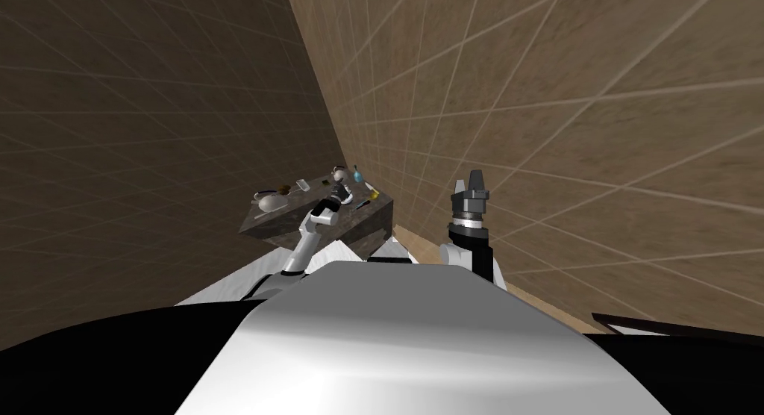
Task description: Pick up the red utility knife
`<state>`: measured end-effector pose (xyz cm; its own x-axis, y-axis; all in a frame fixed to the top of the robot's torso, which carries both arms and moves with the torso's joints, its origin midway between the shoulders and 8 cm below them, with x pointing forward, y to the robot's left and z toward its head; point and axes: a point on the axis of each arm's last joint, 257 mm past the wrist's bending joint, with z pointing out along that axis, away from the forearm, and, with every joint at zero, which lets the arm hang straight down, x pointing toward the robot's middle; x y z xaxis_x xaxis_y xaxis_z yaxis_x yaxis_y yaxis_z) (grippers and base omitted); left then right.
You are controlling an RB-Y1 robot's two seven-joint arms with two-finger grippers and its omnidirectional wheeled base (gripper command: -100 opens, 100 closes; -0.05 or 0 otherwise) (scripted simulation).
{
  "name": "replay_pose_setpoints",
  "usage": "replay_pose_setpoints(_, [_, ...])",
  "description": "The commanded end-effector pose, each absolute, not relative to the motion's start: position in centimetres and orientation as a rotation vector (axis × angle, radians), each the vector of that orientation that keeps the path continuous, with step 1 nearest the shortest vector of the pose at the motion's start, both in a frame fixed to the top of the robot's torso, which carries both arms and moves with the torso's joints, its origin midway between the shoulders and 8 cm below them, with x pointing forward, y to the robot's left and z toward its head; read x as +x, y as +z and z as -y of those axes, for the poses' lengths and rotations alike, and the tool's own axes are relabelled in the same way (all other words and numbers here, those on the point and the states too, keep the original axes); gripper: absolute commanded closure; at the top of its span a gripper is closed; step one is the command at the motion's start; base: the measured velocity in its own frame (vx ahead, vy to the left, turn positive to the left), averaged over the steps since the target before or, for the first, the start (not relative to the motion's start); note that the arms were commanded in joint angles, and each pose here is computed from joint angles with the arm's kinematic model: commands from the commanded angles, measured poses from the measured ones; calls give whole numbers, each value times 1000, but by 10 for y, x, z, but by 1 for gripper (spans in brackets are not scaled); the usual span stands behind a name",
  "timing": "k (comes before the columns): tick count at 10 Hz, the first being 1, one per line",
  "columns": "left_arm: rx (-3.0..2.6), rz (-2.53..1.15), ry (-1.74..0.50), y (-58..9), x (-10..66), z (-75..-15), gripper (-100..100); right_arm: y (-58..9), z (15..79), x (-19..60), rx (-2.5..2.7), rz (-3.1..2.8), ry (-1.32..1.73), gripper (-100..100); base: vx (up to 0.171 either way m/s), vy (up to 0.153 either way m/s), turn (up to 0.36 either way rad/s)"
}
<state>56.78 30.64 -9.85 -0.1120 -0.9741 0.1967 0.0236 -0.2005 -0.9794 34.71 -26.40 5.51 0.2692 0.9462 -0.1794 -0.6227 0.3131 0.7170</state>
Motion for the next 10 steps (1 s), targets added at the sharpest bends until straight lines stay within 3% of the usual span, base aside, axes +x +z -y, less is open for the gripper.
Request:
replay_pose_setpoints(1, [-1337, -1166, -1415, -105, 579, -325, -100, 55, 264, 347, 581, -665, 1141, 0, 7, -7, -145])
replay_pose_setpoints(10, [-1640, -1199, -1203, -159, 599, -387, -100, 55, 264, 347, 581, -665, 1141, 0, 7, -3, -89])
